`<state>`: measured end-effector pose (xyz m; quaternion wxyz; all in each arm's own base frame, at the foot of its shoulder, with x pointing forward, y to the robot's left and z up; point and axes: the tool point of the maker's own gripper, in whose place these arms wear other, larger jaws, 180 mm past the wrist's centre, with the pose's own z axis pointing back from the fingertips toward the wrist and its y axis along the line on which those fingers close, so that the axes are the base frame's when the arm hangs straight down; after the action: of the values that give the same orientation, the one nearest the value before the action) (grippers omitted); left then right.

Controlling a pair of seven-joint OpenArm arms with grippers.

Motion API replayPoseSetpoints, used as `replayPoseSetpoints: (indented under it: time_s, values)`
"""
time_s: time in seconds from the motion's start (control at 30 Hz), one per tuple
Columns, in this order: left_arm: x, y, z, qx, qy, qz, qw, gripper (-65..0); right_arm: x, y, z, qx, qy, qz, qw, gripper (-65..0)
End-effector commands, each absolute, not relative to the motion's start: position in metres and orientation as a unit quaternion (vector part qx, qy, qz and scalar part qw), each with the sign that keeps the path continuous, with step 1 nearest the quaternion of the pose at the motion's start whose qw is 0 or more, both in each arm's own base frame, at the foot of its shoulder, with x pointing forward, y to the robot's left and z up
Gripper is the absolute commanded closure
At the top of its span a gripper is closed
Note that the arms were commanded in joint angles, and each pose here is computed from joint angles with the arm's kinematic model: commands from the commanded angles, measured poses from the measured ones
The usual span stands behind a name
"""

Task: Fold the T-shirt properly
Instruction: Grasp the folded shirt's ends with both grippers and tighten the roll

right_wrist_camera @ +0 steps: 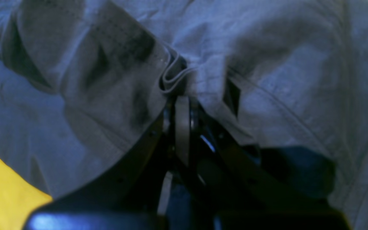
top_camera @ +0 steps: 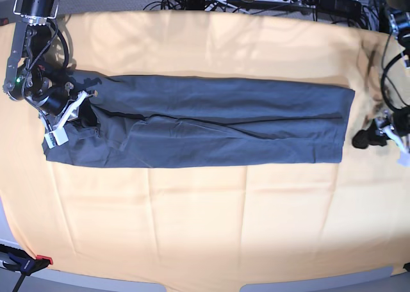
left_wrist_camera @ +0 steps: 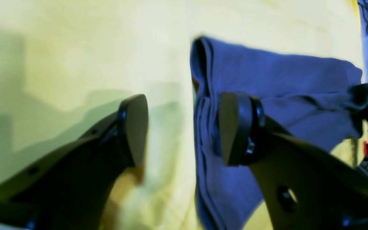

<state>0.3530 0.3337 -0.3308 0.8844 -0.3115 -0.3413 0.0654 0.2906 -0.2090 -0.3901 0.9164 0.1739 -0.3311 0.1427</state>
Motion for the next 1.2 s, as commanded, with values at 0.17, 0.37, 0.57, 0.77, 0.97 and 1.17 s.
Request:
replayPoseSetpoints:
  time_s: [0.17,0.37,0.57,0.77,0.97,1.17]
  values:
    - [0.358,0.300,-0.346,-0.342,-0.307,0.078,0.885,-37.3,0.288,-0.219,-0.391,0.153,-0.314,0.151,0.925,0.0]
    - [0.341,0.251,-0.354,-0.420,-0.243,0.054,0.873,-37.3,0.288,-0.219,-0.391,0.154,-0.315,0.151,0.924,0.0]
    - [0.342,0.251,-0.351,-0.422,-0.251,0.047,0.870,-37.3,0.296,-0.219,-0.385,0.152,-0.325,0.152,0.921,0.0]
    - [0.328,0.262,-0.359,-0.415,-0.240,0.057,0.876,-37.3,0.307,-0.219,-0.376,0.150,-0.339,0.154,0.916,0.0]
    - [0.315,0.270,-0.360,-0.428,-0.240,0.075,0.868,-37.3,0.317,-0.218,-0.368,0.151,-0.352,0.155,0.911,0.0]
    - [0.316,0.265,-0.358,-0.437,-0.249,0.066,0.862,-37.2,0.320,-0.211,-0.361,0.172,-0.364,0.149,0.903,0.0]
